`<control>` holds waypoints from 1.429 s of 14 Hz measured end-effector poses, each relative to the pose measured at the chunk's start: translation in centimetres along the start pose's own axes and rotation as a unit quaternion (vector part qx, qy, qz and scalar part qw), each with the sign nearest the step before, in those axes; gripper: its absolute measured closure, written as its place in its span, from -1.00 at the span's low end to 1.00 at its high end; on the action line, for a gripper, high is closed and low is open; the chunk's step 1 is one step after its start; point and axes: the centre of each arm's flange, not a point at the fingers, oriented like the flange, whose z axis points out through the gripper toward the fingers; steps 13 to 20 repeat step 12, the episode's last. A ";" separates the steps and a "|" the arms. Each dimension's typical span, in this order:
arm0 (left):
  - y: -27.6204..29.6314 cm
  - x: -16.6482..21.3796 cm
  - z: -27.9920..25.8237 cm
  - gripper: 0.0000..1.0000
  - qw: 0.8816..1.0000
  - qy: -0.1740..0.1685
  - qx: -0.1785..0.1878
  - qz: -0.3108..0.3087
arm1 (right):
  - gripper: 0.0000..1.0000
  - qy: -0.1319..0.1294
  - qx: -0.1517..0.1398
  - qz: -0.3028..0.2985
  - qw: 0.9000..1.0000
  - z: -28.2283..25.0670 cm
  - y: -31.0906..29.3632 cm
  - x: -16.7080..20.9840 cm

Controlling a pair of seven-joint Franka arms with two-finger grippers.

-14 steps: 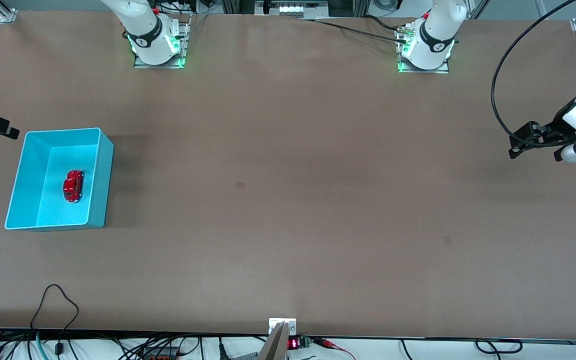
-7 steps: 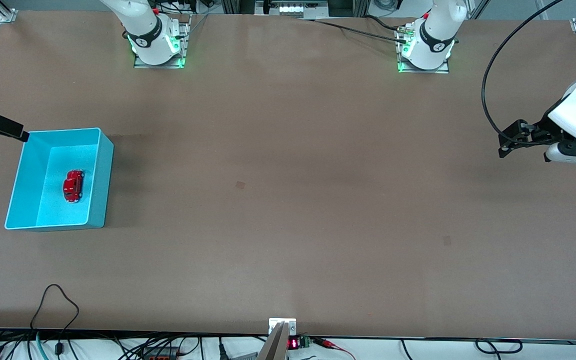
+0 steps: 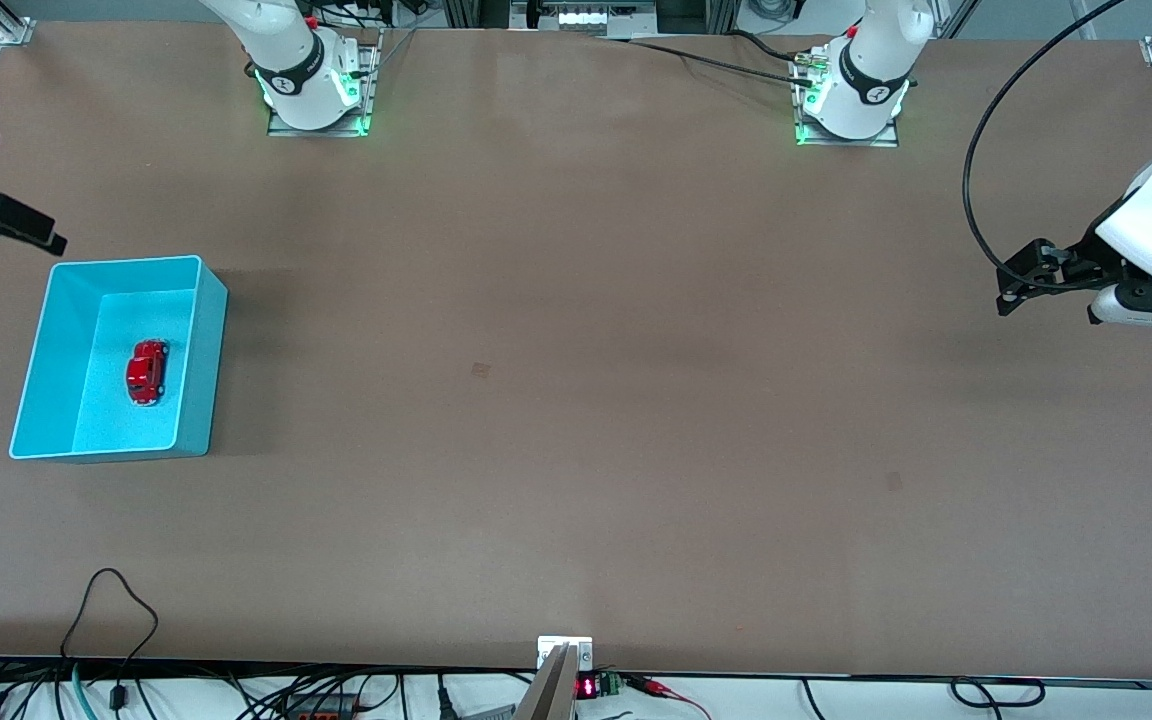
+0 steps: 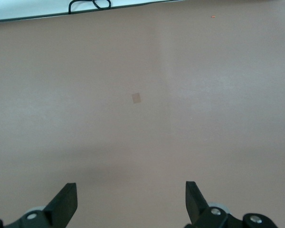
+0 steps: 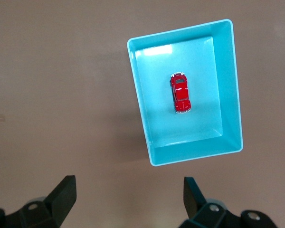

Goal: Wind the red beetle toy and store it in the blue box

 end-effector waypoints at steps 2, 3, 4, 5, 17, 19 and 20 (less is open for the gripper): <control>0.1 0.0 -0.1 -1.00 1.000 0.000 0.000 0.001 | -1.00 0.007 0.001 -0.001 1.000 -0.7 0.0 -0.4; 0.1 0.0 -0.1 -1.00 1.000 0.000 0.000 0.001 | -1.00 0.008 0.001 -0.002 1.000 -0.8 0.0 -0.5; 0.1 -0.1 -0.2 -1.00 1.000 0.001 0.000 0.001 | -1.00 0.008 0.001 -0.003 1.000 -0.8 -0.1 -0.5; 0.1 -0.1 -0.3 -1.00 1.000 0.001 0.000 0.001 | -1.00 0.008 0.001 -0.004 1.000 -0.8 -0.2 -0.5; 0.5 -0.8 -1.2 -1.00 1.000 -0.007 0.000 0.004 | -1.00 0.009 0.001 -0.009 1.000 -1.0 -0.7 -0.5; 0.5 -0.8 -1.2 -1.00 1.000 -0.007 0.000 0.004 | -1.00 0.009 0.001 -0.009 1.000 -1.0 -0.7 -0.5; 0.5 -0.8 -1.2 -1.00 1.000 -0.007 0.000 0.004 | -1.00 0.009 0.001 -0.009 1.000 -1.0 -0.7 -0.5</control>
